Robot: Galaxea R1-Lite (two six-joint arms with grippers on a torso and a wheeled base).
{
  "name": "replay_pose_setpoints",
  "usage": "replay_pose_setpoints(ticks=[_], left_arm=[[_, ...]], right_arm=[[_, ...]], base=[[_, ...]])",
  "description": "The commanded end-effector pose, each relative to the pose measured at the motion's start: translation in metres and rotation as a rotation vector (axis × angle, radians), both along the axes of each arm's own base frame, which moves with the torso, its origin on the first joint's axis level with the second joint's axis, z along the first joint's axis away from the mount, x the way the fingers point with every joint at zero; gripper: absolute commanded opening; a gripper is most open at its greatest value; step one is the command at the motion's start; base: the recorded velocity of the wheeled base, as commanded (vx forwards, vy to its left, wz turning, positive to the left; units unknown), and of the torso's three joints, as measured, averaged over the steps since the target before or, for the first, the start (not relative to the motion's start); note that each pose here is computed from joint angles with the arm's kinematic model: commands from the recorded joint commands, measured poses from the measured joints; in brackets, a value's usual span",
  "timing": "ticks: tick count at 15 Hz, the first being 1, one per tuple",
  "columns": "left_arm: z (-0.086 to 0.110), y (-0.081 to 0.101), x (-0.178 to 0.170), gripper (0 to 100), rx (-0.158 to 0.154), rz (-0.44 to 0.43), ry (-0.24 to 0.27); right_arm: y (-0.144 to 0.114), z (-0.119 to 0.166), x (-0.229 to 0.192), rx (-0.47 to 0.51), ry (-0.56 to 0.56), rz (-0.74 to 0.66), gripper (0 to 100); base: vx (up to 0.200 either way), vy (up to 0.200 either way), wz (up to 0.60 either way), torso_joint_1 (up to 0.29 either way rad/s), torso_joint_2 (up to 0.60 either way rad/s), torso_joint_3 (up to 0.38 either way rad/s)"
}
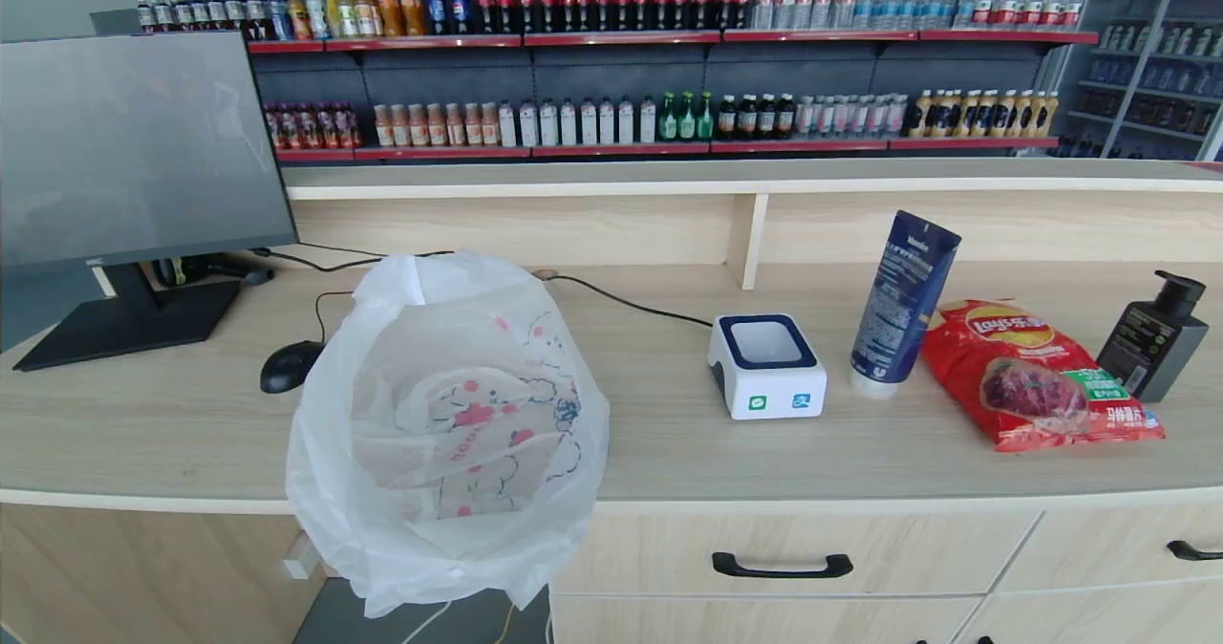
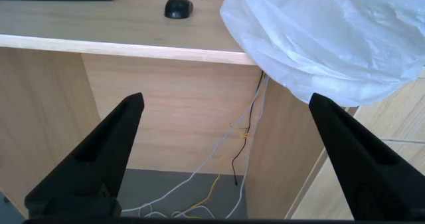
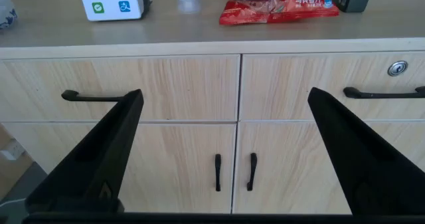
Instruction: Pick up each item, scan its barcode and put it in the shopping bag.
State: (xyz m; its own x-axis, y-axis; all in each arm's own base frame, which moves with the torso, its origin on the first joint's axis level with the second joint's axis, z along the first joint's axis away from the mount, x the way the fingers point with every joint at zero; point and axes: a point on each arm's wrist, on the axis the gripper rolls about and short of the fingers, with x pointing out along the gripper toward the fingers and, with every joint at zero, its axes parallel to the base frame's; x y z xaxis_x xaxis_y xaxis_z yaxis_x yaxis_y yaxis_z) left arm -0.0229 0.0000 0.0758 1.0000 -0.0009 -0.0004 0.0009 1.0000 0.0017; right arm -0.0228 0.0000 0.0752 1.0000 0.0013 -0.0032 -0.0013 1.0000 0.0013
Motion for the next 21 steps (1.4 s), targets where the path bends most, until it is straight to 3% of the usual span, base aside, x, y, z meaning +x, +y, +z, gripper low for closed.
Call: replay_pose_setpoints(ticks=[1, 6, 7, 13, 17, 21], left_arm=[[0.0, 0.0, 0.0, 100, 0.0, -0.001, 0.0], [0.0, 0.0, 0.0, 100, 0.0, -0.001, 0.0], [0.0, 0.0, 0.0, 100, 0.0, -0.001, 0.0], [0.0, 0.0, 0.0, 100, 0.0, 0.001, 0.0], [0.0, 0.0, 0.0, 100, 0.0, -0.001, 0.0], [0.0, 0.0, 0.0, 100, 0.0, 0.001, 0.0]], right_arm=[[0.0, 0.0, 0.0, -0.001, 0.001, 0.0, 100], [0.0, 0.006, 0.0, -0.049, -0.042, 0.015, 100], [0.0, 0.031, -0.005, -0.062, -0.167, 0.02, 100], [0.0, 0.104, 0.021, -0.064, -0.078, 0.076, 100], [0.006, 0.155, 0.061, -0.068, -0.016, 0.14, 100], [0.024, 0.209, 0.163, -0.12, 0.013, 0.14, 100]], base=[[0.0, 0.0, 0.0, 0.0, 0.0, 0.0], [0.0, 0.0, 0.0, 0.0, 0.0, 0.0], [0.0, 0.0, 0.0, 0.0, 0.0, 0.0], [0.0, 0.0, 0.0, 0.0, 0.0, 0.0], [0.0, 0.0, 0.0, 0.0, 0.0, 0.0], [0.0, 0.0, 0.0, 0.0, 0.0, 0.0]])
